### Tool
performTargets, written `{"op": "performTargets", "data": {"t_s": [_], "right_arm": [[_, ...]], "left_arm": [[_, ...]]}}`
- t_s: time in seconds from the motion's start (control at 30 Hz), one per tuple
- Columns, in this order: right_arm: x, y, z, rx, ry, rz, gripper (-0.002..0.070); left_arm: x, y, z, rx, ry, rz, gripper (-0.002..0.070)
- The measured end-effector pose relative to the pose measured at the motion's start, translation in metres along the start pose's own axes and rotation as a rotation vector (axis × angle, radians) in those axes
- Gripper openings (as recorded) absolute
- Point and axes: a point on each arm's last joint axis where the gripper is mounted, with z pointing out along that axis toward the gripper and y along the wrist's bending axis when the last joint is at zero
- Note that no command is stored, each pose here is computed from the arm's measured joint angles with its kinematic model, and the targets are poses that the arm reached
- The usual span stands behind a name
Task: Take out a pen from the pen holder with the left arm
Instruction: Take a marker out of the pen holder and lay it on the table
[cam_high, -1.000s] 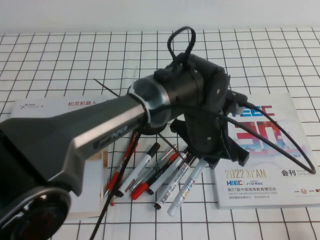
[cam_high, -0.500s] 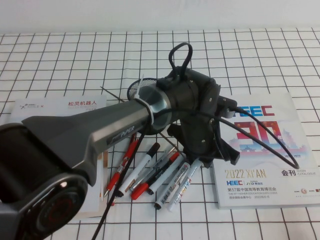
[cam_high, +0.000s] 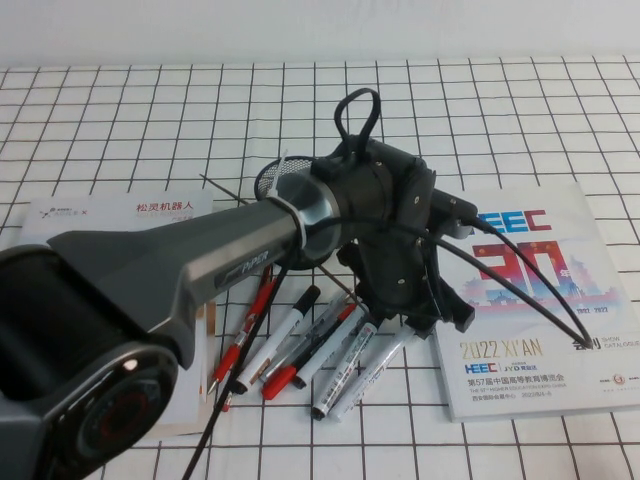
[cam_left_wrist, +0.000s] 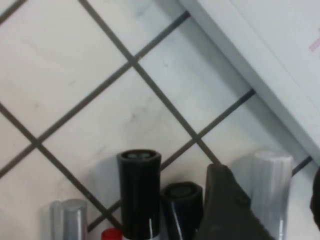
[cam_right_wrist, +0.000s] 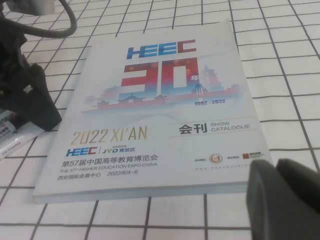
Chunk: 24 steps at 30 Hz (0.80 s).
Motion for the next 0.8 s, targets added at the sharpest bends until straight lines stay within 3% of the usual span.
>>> {"op": "performTargets", "data": {"t_s": [0.23, 0.3, 0.5, 0.8], "right_arm": [[0.0, 0.0, 0.0, 0.0, 0.0, 0.0, -0.0014], [0.0, 0.0, 0.0, 0.0, 0.0, 0.0, -0.0014], [0.0, 0.0, 0.0, 0.0, 0.0, 0.0, -0.0014], [0.0, 0.0, 0.0, 0.0, 0.0, 0.0, -0.0014]], "left_arm": [[-0.002, -0.003, -0.064, -0.019, -0.17, 0.021, 0.0333], [0.004, -0.004, -0.091, -0.03, -0.257, 0.03, 0.0295], [0.048, 0.001, -0.146, -0.092, -0.517, 0.052, 0.0044], [0.14, 0.034, -0.178, -0.204, -0.703, -0.104, -0.0001]]}}
